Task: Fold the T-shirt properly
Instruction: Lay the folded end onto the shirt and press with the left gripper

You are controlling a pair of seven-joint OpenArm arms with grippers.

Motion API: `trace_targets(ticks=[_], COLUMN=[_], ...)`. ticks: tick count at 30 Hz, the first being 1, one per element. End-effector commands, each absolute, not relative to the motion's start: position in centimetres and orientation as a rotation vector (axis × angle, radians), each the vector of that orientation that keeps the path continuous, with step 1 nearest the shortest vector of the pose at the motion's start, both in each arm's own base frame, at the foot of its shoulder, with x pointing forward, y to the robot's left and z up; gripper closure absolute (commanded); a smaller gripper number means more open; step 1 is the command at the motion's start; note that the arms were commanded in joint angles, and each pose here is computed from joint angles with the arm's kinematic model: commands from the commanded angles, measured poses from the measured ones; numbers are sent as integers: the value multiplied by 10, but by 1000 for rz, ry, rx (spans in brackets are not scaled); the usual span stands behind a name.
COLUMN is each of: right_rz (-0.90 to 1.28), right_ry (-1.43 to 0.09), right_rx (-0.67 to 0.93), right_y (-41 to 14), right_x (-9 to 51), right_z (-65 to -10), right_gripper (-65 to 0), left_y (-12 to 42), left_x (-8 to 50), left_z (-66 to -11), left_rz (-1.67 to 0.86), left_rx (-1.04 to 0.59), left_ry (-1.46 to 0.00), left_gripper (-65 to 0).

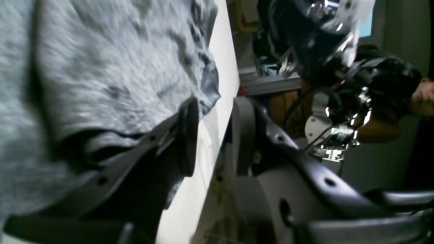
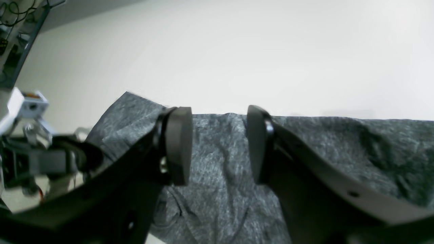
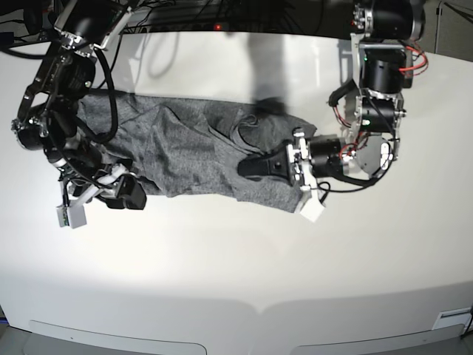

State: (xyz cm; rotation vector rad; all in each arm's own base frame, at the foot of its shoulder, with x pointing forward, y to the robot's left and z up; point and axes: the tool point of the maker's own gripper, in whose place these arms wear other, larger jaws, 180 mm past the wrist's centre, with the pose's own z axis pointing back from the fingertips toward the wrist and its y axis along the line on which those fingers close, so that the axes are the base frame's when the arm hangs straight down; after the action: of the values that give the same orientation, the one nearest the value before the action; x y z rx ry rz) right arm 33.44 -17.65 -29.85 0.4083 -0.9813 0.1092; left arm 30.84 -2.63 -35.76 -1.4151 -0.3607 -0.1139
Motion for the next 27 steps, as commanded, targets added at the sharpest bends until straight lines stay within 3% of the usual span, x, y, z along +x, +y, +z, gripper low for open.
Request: trace_targets(ticks=[1,6,10,19,27], right_rz=[130,130,130,128,148], right_ry=[-1046,-1042,-1045,-1058,-1240], right_rx=[415,415,419,419,355], right_y=[-177,-176,-176,-176,-198], right_x=[342,341,341,343,354], right_z=[-280,-281,-280,-278,-236], right_gripper=[-270,-270,-270,-270,-270], left_y=[-21,11,25,-21,-18], left_x=[325,325,327,325,340], left_z=[-340,-361,-360,-341,-319], left_rz=[-144,-173,-160,-217,-481], left_rx=[-1425,-1281,-1271,-1347,-1042], left_ry=[-422,-399,-412,-433,-584], left_gripper=[-172,-172,-169,-124,-58])
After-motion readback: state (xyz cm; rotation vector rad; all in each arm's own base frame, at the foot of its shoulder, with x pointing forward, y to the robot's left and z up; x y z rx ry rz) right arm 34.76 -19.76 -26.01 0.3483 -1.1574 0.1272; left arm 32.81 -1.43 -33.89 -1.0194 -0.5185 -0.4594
